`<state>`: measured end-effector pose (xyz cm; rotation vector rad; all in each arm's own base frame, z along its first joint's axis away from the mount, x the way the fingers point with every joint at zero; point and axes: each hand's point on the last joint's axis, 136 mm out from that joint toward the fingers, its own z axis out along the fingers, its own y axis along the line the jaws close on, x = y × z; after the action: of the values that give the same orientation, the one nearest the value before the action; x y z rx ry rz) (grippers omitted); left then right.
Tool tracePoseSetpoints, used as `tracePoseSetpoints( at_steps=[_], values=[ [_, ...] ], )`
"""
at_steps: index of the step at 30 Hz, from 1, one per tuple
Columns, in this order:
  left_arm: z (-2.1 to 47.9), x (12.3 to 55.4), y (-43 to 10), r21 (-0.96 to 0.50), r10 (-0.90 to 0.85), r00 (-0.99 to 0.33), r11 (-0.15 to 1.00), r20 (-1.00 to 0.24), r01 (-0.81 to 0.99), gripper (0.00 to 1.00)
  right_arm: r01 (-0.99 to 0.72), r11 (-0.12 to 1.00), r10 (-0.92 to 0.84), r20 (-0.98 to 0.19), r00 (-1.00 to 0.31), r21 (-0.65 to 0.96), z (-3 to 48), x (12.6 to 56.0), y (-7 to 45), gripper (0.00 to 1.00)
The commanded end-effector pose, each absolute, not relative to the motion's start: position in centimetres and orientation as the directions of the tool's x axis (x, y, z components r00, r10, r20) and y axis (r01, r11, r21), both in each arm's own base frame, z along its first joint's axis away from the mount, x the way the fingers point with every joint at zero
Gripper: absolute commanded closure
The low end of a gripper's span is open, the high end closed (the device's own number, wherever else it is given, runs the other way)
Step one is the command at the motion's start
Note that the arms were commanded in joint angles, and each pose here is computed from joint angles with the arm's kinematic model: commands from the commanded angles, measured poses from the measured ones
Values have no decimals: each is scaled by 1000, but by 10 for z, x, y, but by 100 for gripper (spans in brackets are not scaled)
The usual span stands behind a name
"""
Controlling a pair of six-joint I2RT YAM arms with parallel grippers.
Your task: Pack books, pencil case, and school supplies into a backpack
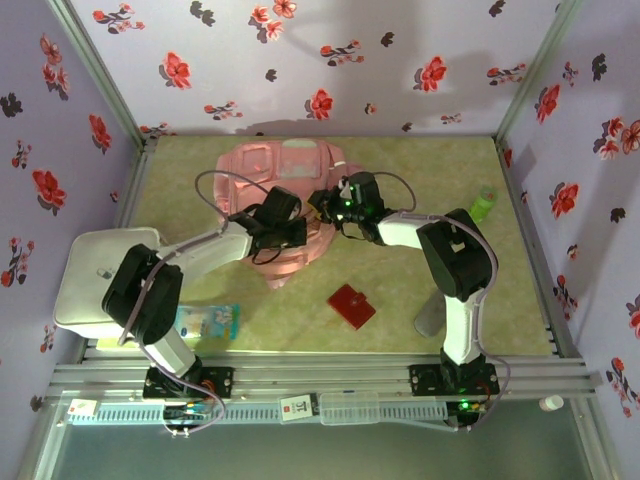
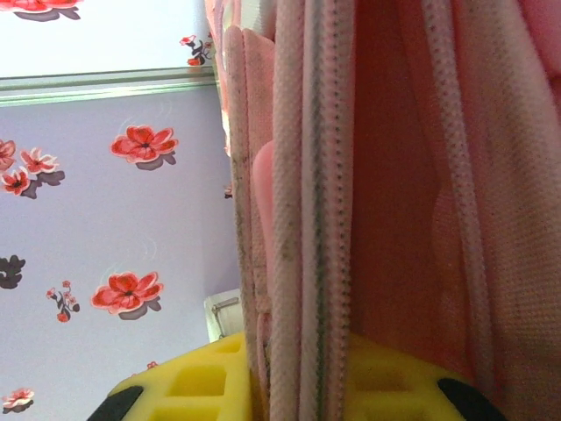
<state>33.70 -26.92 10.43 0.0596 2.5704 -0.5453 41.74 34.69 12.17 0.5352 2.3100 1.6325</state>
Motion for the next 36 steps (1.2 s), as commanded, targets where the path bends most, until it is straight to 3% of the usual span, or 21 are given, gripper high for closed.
tracePoseSetpoints(
  at_steps=[1, 15, 24, 30, 36],
  values=[
    [110, 339, -240, -288, -61, -846, 951, -529, 112, 100, 113, 256, 509, -35, -860, 960, 134, 435, 332, 86],
    [107, 336, -210, -262, -81, -843, 962, -532, 73, 100, 127, 274, 566, -53, -823, 953, 130, 441, 306, 87],
    [132, 344, -261, -363, 1, -808, 893, -589, 266, 100, 165, 141, 565, 58, -823, 976, 143, 418, 320, 60],
    [142, 347, -295, -393, 37, -780, 848, -625, 355, 100, 218, 206, 604, 52, -796, 954, 138, 403, 311, 54],
    [145, 344, -318, -420, 66, -776, 811, -627, 408, 100, 246, 239, 607, 53, -793, 939, 131, 394, 311, 55]
  ],
)
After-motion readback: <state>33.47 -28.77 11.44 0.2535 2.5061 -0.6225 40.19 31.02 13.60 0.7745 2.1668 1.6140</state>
